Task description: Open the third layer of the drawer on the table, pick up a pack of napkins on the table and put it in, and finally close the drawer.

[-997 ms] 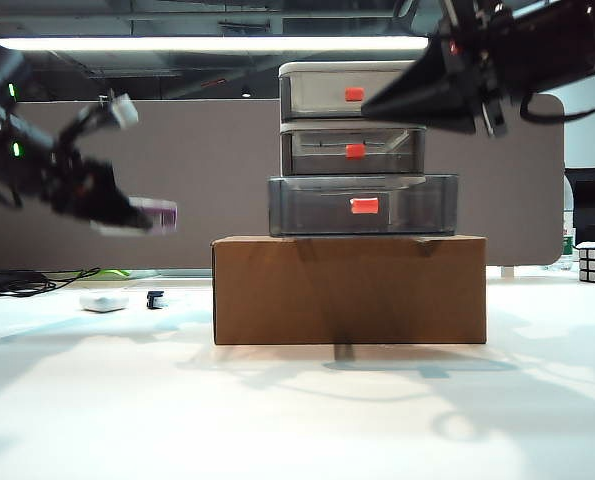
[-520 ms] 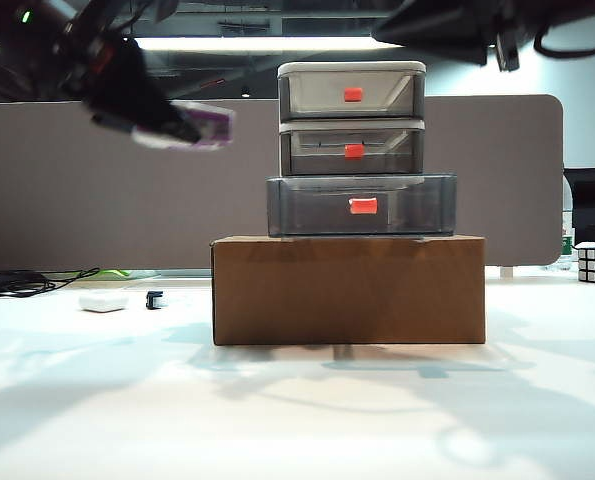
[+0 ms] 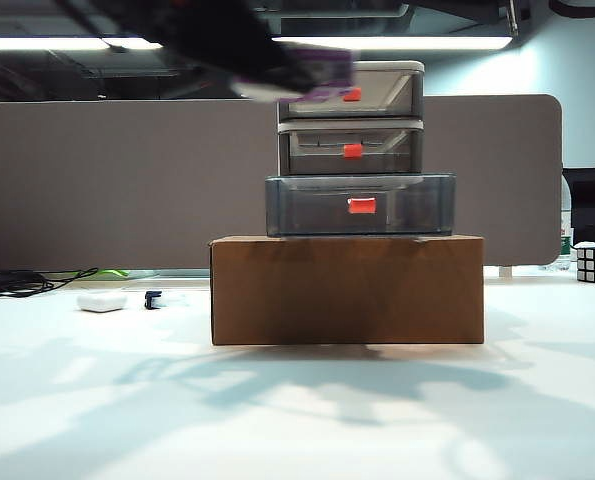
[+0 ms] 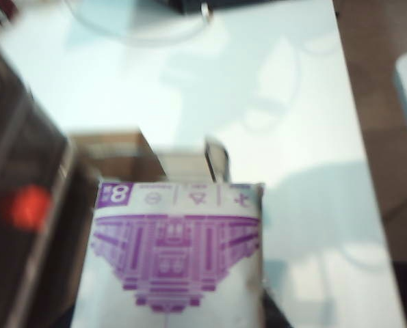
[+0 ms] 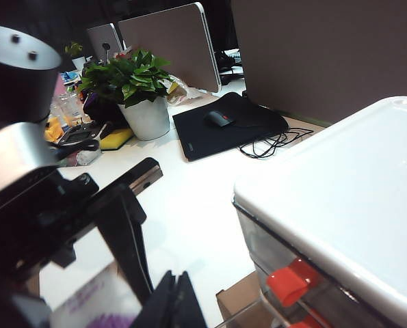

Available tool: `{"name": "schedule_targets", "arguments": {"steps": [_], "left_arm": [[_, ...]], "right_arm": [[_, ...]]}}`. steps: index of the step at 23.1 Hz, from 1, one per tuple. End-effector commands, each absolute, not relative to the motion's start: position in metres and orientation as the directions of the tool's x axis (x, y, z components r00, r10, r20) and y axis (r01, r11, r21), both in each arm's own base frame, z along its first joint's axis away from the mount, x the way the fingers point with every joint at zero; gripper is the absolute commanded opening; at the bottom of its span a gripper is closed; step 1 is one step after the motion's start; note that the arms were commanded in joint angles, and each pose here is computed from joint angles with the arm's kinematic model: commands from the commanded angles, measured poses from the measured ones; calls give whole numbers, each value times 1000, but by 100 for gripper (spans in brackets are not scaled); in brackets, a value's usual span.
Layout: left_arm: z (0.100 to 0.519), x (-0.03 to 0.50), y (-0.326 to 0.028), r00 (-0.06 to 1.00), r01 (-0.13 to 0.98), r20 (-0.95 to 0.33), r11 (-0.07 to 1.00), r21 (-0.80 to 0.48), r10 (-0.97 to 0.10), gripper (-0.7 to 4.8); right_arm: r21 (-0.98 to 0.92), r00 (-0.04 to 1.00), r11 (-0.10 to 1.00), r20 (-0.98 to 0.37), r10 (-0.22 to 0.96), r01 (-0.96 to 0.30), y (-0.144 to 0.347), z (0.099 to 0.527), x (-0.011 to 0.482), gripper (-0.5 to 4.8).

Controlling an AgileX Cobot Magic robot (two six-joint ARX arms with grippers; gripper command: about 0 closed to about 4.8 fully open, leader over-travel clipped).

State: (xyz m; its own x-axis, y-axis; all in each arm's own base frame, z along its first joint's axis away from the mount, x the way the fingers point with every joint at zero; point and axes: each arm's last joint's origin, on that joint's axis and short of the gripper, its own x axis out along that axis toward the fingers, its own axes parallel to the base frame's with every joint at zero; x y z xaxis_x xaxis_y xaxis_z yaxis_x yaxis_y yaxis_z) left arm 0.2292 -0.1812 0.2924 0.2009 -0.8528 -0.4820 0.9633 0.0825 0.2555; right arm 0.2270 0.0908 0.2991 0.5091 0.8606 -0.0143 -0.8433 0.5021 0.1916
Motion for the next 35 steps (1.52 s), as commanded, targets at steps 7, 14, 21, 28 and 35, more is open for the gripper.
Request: {"name": "schedule_targets", "arguments": {"steps": [7, 14, 21, 28, 35], "left_arm": [[278, 250, -208, 205, 960, -389, 108, 257, -898, 246], [262, 262, -218, 181, 966, -372, 93, 240, -910, 247], [258, 264, -219, 175, 969, -375, 90, 232, -911, 355], [261, 264, -219, 182, 966, -366, 96, 239, -913, 355], [264, 264, -216, 275, 948, -394, 179, 263, -877, 354]], "right_arm": [[189, 503, 494, -3, 864, -849, 91, 303, 226, -5], [183, 506, 498, -2, 862, -848, 91, 303, 226, -5], [182, 506, 498, -1, 863, -848, 91, 303, 226, -5], [178, 506, 498, 1, 862, -849, 91, 303, 226, -5], [179, 508, 500, 0, 861, -848, 91, 303, 226, -5]]}}
